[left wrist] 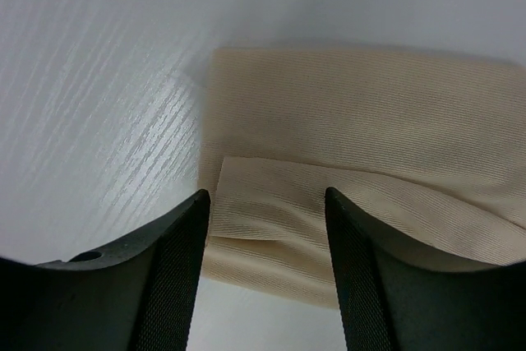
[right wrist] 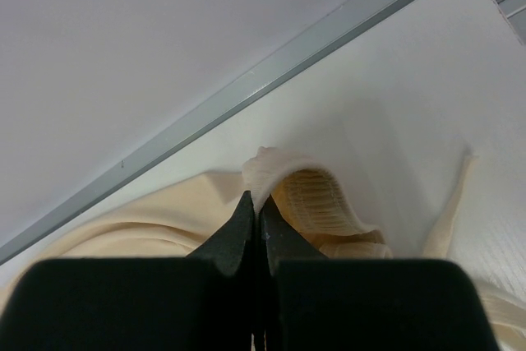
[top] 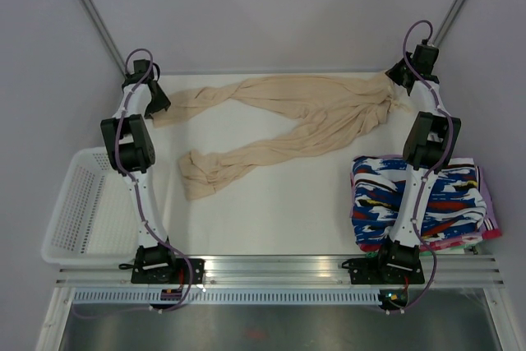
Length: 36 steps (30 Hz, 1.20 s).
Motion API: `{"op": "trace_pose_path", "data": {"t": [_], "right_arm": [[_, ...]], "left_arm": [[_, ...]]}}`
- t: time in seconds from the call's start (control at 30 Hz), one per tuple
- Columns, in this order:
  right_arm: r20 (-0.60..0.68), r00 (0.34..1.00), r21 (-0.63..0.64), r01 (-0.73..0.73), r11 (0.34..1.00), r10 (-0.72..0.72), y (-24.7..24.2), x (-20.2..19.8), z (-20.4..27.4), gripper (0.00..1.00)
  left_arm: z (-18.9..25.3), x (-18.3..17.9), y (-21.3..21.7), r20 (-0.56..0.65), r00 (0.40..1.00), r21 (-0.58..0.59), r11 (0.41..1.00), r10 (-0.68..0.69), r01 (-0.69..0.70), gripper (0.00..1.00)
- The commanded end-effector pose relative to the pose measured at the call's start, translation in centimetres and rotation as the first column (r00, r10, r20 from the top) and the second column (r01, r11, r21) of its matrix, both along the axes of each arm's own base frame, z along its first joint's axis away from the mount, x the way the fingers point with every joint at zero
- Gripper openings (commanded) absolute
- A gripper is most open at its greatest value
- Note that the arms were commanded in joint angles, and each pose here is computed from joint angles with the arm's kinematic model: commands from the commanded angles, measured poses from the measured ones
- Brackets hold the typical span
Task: Fold and stack the trousers
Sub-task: Flatten the trousers out
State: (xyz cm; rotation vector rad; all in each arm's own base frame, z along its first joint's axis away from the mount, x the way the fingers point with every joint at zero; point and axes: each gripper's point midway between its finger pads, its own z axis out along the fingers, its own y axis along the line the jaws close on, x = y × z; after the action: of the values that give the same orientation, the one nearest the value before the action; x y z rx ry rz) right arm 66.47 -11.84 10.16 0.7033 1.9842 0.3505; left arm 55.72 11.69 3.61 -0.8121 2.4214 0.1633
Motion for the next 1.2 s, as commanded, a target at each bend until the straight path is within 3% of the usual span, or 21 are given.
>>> {"op": "trace_pose_path", "data": {"t": [0.0,0.07,0.17,0.2,0.27,0.3,0.33,0.5,0.73,1.0,1.17], "right_arm": [[0.050,0.999,-0.023,0.007,1.000,-0.006,-0.2,0.1,3.3,0.00],[0.048,0.999,-0.020,0.009,1.000,-0.008,-0.2,0.1,3.0,0.00],[0.049,0.999,-0.016,0.007,1.000,-0.006,-0.1,0.2,2.9,0.00],[0.049,0.999,-0.012,0.007,1.000,-0.006,-0.1,0.2,2.9,0.00],[0.051,0.999,-0.014,0.006,1.000,-0.005,-0.1,0.2,3.0,0.00],[0.051,0.999,-0.014,0.006,1.000,-0.005,-0.1,0.2,3.0,0.00],[0.050,0.999,-0.016,0.007,1.000,-0.006,-0.1,0.2,3.0,0.00],[0.071,0.997,-0.023,0.004,1.000,-0.003,-0.1,0.3,4.2,0.00],[0.201,0.979,-0.051,-0.015,0.999,0.025,0.2,0.7,11.2,0.00],[0.308,0.949,-0.130,-0.026,0.991,0.065,0.7,-1.6,18.8,0.00],[0.369,0.927,-0.198,0.009,0.980,0.066,0.6,-5.0,23.9,0.00]], "left_arm": [[-0.3,0.3,0.7,0.007,0.999,-0.016,0.999,0.043,-0.043,0.63],[-0.7,0.1,0.9,0.000,0.998,-0.026,0.998,0.057,-0.057,0.59],[-0.8,0.1,1.1,0.003,0.997,-0.044,0.996,0.079,-0.079,0.42],[-0.7,0.2,1.1,0.011,0.996,-0.051,0.995,0.084,-0.083,0.30],[-0.2,0.5,1.2,0.027,0.996,-0.052,0.995,0.090,-0.089,0.19],[0.1,0.7,1.3,0.037,0.995,-0.048,0.995,0.094,-0.092,0.06],[0.9,1.0,1.4,0.057,0.994,-0.048,0.994,0.098,-0.095,0.02],[5.1,2.0,2.1,0.142,0.986,-0.019,0.996,0.091,-0.089,0.02],[19.0,3.7,3.9,0.453,0.891,0.083,0.994,0.031,-0.077,0.02],[32.6,-0.8,4.7,0.651,0.759,0.188,0.967,0.007,-0.170,0.02],[36.9,-4.9,5.1,0.672,0.740,0.219,0.948,0.026,-0.231,0.02]]}}
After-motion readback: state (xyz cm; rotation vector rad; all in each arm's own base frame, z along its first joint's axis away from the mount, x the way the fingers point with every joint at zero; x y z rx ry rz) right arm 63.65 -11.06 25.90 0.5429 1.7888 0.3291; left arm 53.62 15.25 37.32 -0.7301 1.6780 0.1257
